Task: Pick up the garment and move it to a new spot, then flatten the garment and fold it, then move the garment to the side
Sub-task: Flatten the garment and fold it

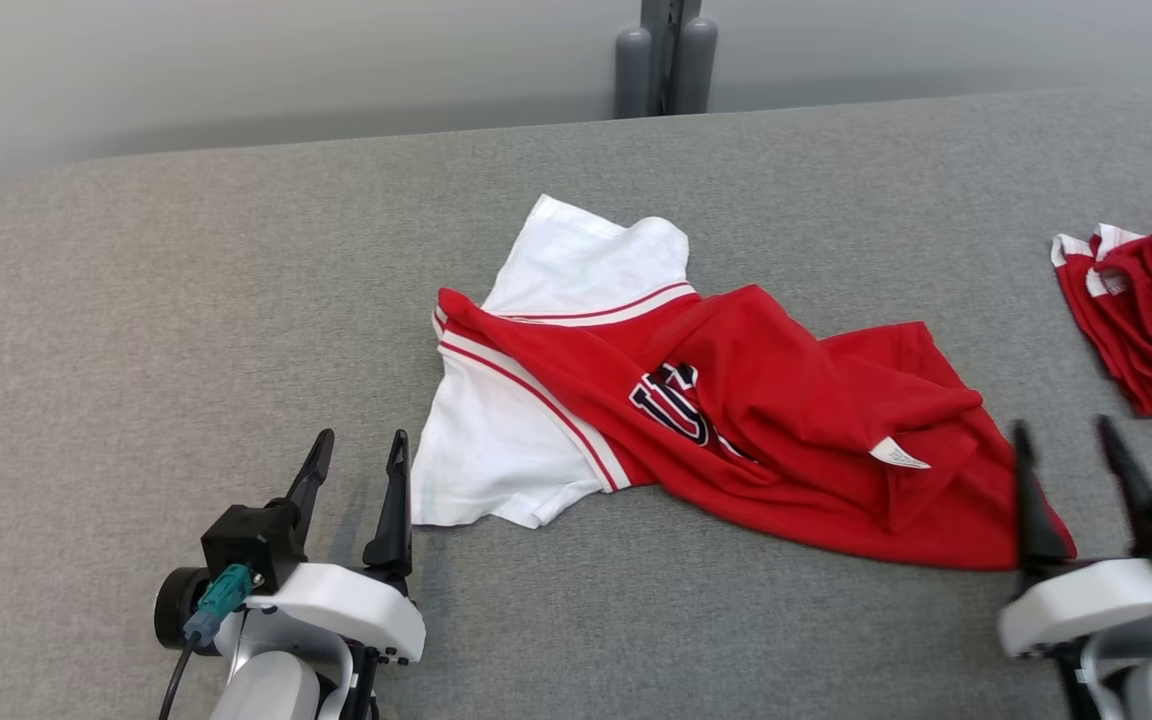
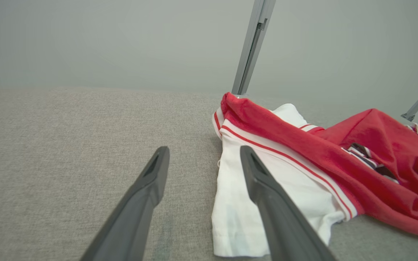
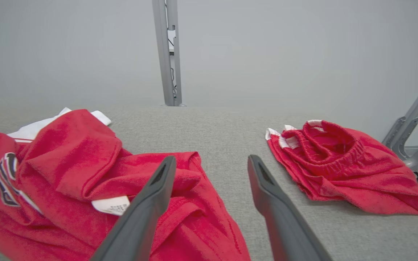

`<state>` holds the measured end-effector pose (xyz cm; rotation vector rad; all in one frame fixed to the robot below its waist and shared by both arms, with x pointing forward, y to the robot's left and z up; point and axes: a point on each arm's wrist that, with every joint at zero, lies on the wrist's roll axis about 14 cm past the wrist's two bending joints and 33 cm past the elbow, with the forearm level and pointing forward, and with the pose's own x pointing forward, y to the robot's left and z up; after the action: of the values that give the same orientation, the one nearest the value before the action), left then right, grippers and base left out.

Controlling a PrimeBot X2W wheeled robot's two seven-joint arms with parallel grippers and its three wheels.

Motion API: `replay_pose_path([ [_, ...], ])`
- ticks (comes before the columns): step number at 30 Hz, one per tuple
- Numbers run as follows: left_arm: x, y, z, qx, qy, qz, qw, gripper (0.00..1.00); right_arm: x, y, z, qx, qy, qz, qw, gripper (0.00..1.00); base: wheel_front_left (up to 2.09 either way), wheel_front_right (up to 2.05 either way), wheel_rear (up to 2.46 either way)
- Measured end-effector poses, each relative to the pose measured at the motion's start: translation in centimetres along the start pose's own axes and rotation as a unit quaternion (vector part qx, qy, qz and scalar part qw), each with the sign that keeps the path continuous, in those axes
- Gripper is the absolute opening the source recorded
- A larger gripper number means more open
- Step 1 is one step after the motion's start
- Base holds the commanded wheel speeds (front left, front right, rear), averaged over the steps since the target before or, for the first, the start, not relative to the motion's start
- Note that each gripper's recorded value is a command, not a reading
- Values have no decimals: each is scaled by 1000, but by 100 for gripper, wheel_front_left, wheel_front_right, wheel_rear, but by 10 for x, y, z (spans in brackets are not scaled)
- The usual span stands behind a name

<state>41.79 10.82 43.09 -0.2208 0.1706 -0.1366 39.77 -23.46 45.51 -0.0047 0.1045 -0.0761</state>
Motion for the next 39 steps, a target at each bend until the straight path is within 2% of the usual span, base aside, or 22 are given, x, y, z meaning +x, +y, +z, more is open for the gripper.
replay_pose_path([
  [1, -1, 1, 1, 0, -1, 2, 1000, 100, 4, 28, 2, 9, 1, 40, 999, 100, 0, 0, 0],
  [5, -5, 4, 3, -3, -4, 9, 1000, 100, 5, 81, -6, 7, 24, 121, 992, 100, 0, 0, 0],
  [8, -7, 11, 4, -4, -6, 20, 1000, 100, 8, 103, -13, -1, 40, 158, 987, 100, 0, 0, 0],
  [11, -9, 16, 5, -4, -7, 28, 1000, 100, 13, 107, -20, -23, 50, 172, 984, 100, 0, 0, 0],
  [12, -10, 18, 5, -4, -7, 31, 999, 100, 16, 107, -24, -31, 57, 175, 982, 73, 0, 0, 0],
  [13, -11, 20, 5, -4, -7, 34, 999, 100, 18, 108, -30, -39, 69, 179, 981, 73, 0, 0, 0],
  [14, -13, 22, 5, -6, -7, 38, 999, 100, 20, 109, -34, -47, 77, 182, 979, 44, 0, 0, 0],
  [17, -16, 31, 6, -9, -10, 52, 999, 100, 29, 112, -40, -54, 91, 186, 977, 0, 0, 0, 0],
  [21, -18, 38, 6, -11, -9, 65, 998, 100, 46, 110, -32, -63, 83, 186, 977, 0, 0, 0, 0],
  [27, -18, 41, 5, -15, -9, 70, 997, 100, 88, 78, 1, -122, 55, 159, 978, 0, 0, 0, 0],
  [34, -12, 41, 4, -16, -7, 68, 998, 100, 141, 62, 49, -198, 18, 143, 969, 0, 0, 0, 0],
  [39, -7, 42, 4, -14, -8, 67, 998, 100, 176, 59, 66, -243, 18, 134, 960, 0, 0, 0, 0],
])
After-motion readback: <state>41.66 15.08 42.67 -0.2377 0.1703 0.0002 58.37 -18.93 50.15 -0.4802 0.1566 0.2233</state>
